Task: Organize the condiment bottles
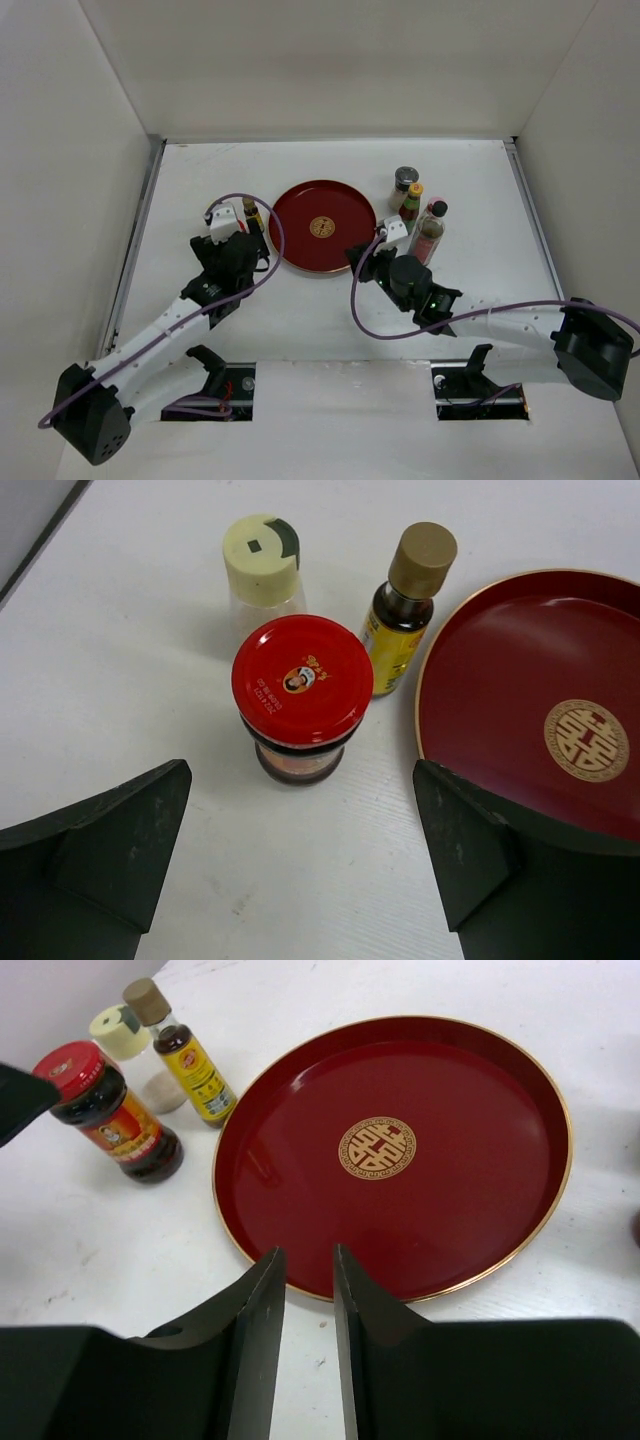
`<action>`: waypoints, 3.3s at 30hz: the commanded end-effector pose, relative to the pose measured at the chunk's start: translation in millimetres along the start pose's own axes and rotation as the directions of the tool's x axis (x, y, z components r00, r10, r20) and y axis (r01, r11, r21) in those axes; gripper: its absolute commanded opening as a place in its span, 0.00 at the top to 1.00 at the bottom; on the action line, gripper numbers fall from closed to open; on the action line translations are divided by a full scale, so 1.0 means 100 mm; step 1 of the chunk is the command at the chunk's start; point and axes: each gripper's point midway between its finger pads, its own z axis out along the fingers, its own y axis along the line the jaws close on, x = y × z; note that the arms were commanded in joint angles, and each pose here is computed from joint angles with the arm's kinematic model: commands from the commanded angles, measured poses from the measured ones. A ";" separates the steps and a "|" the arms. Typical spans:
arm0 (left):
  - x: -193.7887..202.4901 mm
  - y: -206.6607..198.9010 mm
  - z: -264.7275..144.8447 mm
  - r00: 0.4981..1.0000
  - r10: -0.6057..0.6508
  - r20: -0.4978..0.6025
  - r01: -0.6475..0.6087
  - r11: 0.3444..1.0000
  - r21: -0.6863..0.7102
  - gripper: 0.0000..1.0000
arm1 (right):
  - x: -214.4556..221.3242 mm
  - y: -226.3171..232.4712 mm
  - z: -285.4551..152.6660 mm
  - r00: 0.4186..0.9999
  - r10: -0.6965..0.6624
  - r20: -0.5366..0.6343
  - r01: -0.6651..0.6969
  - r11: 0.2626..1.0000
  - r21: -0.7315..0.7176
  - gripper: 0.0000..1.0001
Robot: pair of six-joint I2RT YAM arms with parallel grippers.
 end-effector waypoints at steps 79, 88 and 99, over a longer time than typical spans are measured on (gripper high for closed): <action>-0.67 -2.41 1.55 0.987 -0.093 0.134 0.042 0.940 0.339 0.60 | -0.34 -0.47 0.00 0.982 0.156 0.102 -0.166 0.981 0.096 0.23; -0.58 -2.32 1.47 0.984 -0.101 0.147 0.047 0.942 0.332 0.17 | -0.30 -0.48 0.02 0.984 0.151 0.092 -0.161 0.981 0.106 0.22; -1.13 -2.16 0.72 0.965 -0.176 0.193 0.090 0.917 0.389 0.08 | -0.33 -0.55 0.00 0.981 0.157 0.112 -0.171 0.977 0.124 0.22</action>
